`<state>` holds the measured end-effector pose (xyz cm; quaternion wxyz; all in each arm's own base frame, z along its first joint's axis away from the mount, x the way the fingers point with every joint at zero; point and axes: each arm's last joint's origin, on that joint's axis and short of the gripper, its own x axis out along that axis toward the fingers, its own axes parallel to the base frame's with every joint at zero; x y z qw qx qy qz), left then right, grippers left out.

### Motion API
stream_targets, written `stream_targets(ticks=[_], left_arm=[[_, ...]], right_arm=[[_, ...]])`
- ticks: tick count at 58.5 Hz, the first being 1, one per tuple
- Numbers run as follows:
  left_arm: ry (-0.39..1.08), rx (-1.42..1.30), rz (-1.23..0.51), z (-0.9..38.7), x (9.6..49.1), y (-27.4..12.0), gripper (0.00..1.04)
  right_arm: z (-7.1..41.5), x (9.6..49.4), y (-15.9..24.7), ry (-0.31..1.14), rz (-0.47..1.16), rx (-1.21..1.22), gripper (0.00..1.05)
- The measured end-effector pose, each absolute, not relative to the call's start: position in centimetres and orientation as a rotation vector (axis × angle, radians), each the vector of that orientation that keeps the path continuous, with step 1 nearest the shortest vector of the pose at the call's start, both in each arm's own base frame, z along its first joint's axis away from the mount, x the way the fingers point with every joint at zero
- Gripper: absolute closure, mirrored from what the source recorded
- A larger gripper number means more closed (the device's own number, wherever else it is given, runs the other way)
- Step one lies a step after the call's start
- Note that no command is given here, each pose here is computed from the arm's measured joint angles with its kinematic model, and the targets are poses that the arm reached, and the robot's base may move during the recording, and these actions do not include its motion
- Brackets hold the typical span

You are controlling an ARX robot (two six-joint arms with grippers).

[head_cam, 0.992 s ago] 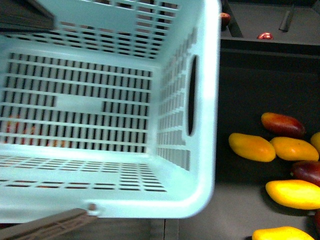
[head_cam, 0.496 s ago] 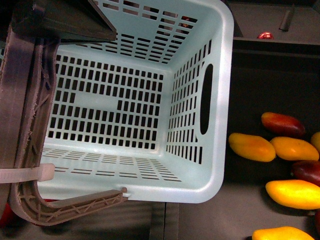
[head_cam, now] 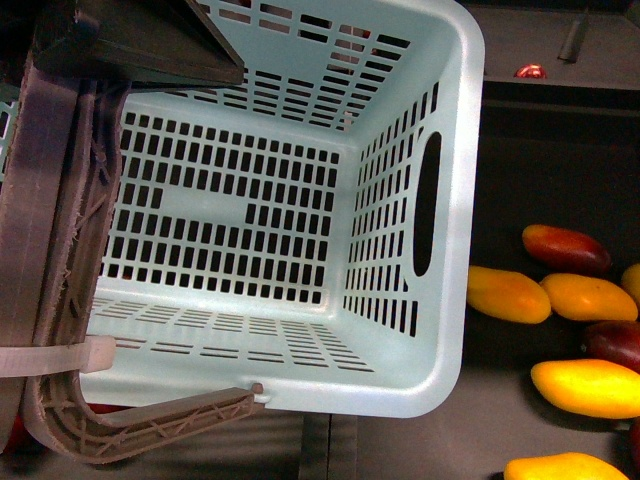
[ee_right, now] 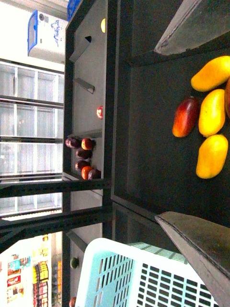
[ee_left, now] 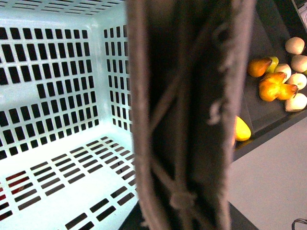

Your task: Pick mango and avocado into basket

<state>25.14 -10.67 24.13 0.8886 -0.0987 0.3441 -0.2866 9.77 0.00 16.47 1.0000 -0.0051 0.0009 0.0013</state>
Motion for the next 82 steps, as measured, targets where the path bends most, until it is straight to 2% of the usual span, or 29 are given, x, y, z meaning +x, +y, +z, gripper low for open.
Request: stream_targets(ticks=[10, 16, 23, 31, 41, 55, 76, 82], left_arm=[[0.713, -0.204, -0.590, 24.2, 25.1, -10.6, 0.99], [0.712, -0.202, -0.590, 24.2, 25.2, -10.6, 0.99], [0.712, -0.202, -0.591, 24.2, 25.1, -10.7, 0.99], [0.712, -0.202, -0.591, 24.2, 25.1, -10.7, 0.99], [0.712, -0.202, -0.591, 24.2, 25.1, -10.7, 0.99], [0.712, -0.202, -0.591, 24.2, 25.1, -10.7, 0.99], [0.712, -0.202, -0.591, 24.2, 25.1, -10.7, 0.99], [0.712, -0.203, -0.592, 24.2, 25.1, -10.7, 0.99]], right_arm=[[17.7, 10.9, -1.2, 0.100, -0.116, 0.089, 0.08], [19.8, 13.1, -3.5, 0.159, -0.146, 0.086, 0.08], [19.8, 16.0, -6.4, 0.266, -0.173, 0.041, 0.08], [16.3, 19.4, -9.7, 0.436, -0.155, -0.054, 0.08], [9.4, 22.5, -11.9, 0.647, -0.015, -0.129, 0.08], [4.5, 24.5, -10.0, 0.685, 0.173, -0.167, 0.08], [0.2, 27.2, -7.8, 0.661, 0.419, -0.237, 0.08], [-0.9, 27.5, -7.7, 0.678, 0.443, -0.269, 0.08]])
